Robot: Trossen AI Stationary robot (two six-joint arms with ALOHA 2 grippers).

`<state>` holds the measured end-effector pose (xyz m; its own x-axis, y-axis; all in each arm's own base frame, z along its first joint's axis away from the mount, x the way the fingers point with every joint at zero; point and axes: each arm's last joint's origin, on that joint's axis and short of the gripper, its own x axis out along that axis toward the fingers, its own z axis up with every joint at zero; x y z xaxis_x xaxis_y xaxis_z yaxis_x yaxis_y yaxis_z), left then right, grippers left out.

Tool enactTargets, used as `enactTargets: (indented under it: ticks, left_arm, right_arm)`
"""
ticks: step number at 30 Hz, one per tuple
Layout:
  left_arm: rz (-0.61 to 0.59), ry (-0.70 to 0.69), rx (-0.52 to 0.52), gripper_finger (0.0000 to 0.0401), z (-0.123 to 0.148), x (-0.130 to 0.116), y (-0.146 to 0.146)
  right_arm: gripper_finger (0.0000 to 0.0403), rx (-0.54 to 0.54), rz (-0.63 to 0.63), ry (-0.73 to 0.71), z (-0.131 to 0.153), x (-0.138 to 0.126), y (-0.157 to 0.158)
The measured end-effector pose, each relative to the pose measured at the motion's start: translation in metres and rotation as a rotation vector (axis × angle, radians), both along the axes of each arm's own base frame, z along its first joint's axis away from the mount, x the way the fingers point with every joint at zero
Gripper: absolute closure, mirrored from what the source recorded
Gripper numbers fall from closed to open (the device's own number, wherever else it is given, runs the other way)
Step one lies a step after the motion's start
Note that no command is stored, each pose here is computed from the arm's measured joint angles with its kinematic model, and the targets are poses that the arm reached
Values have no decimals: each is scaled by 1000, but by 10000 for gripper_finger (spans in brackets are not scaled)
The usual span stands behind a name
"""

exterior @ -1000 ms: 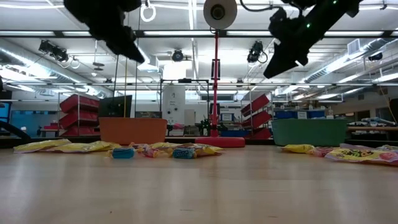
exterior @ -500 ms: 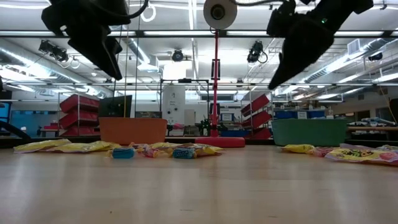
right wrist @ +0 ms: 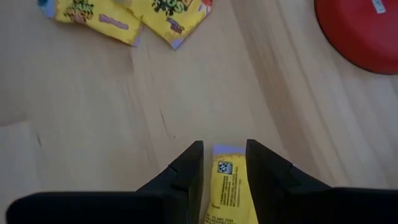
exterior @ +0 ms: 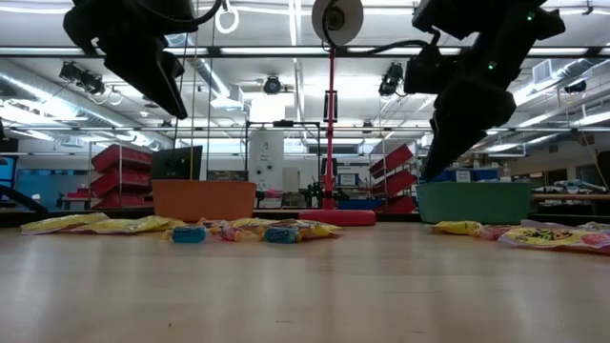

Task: Sort candy
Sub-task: Put the small red candy into the green bin

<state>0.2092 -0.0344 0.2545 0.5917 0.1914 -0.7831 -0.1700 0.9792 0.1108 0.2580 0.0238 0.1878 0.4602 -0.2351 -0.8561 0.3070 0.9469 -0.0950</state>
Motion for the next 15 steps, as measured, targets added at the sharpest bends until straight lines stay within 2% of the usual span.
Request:
enactTargets:
  ticks: [6,15]
  left_arm:
    - [-10,0,-1,233,0,-1,-3]
    - [-3,-1,-6,233,0,-1,-3]
  right_arm:
    - [293,-2,2,32,-8,3,1]
    - [291,64,44,77,-8,-5,17]
